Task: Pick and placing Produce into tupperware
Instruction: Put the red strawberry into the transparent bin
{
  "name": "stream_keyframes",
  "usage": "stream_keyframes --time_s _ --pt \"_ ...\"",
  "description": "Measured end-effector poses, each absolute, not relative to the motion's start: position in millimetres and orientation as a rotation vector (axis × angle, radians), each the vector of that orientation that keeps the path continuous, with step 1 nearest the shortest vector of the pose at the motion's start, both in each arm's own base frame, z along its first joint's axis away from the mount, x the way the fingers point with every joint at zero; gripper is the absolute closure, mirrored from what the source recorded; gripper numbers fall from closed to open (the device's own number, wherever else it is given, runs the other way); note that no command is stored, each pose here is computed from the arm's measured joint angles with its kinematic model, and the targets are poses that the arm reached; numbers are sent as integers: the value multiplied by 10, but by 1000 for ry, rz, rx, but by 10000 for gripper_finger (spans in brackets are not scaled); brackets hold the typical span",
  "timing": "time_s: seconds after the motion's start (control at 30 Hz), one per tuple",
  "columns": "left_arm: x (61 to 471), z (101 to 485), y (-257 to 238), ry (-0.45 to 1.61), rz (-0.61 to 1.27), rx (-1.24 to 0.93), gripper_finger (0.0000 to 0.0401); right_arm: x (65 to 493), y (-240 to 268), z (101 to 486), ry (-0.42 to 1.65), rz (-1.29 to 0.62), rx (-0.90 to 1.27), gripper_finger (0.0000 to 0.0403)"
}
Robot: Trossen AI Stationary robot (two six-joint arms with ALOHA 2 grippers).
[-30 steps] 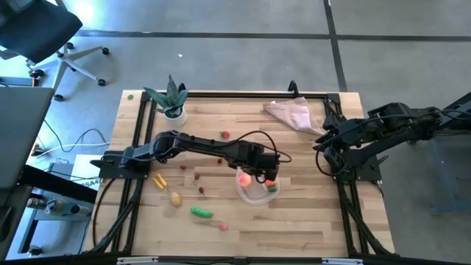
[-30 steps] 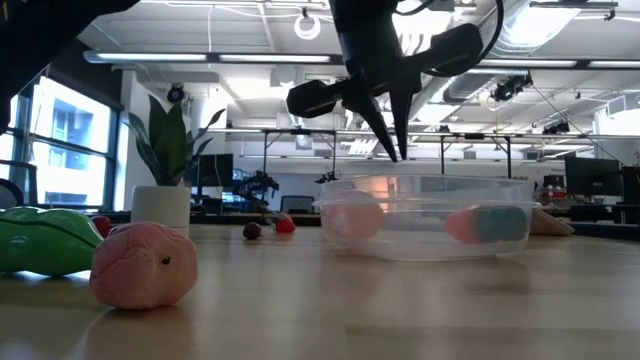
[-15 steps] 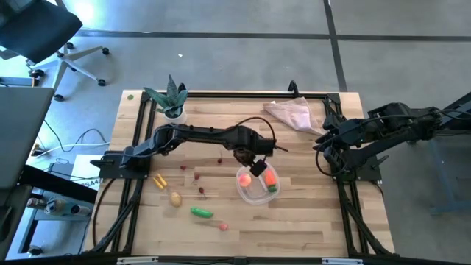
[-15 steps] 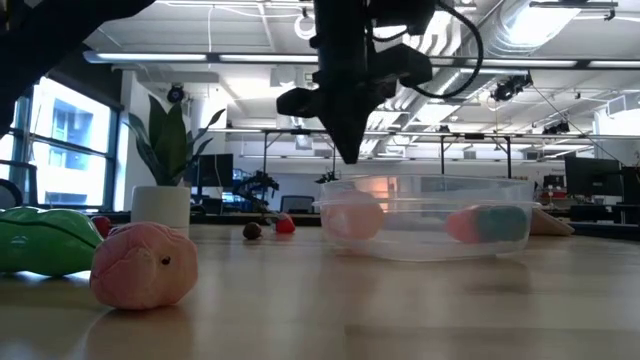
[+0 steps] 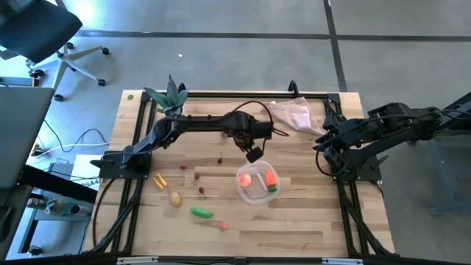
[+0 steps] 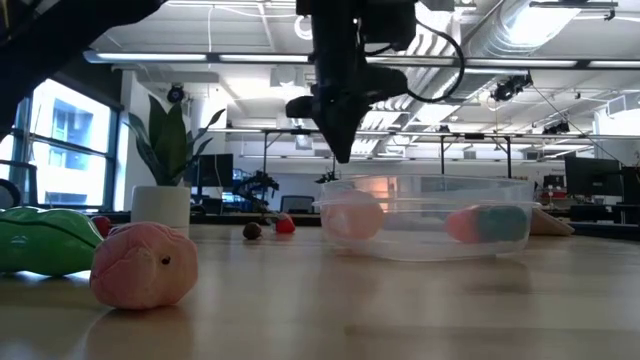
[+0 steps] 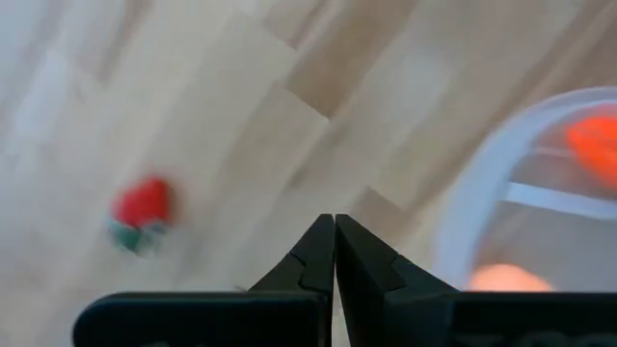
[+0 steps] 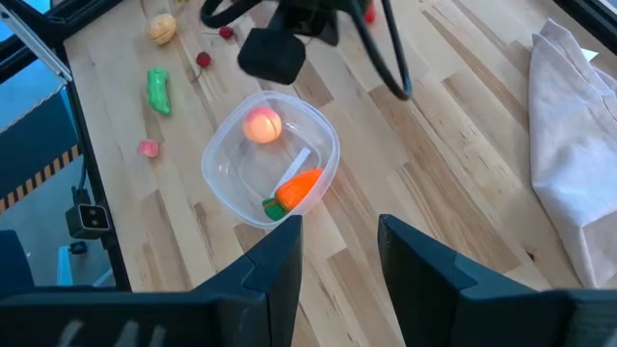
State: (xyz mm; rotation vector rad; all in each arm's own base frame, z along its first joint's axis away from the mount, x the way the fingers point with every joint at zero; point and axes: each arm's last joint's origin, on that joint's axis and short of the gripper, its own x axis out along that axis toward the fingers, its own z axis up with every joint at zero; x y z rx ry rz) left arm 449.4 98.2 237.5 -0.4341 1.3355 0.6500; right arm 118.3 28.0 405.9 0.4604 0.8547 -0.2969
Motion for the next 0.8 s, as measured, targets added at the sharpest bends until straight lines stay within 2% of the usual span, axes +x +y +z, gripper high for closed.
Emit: stream_keyframes --time_s 0.3,0.5,0.8 --pt "4465 2360 1131 1377 567 -301 396 1184 280 4059 855 -297 460 272" --pt "4511 2369 1204 1318 552 -296 399 1185 280 4059 855 -297 460 272" --pt "4273 2447 1334 1465 581 -319 394 1185 280 4059 855 -297 460 272"
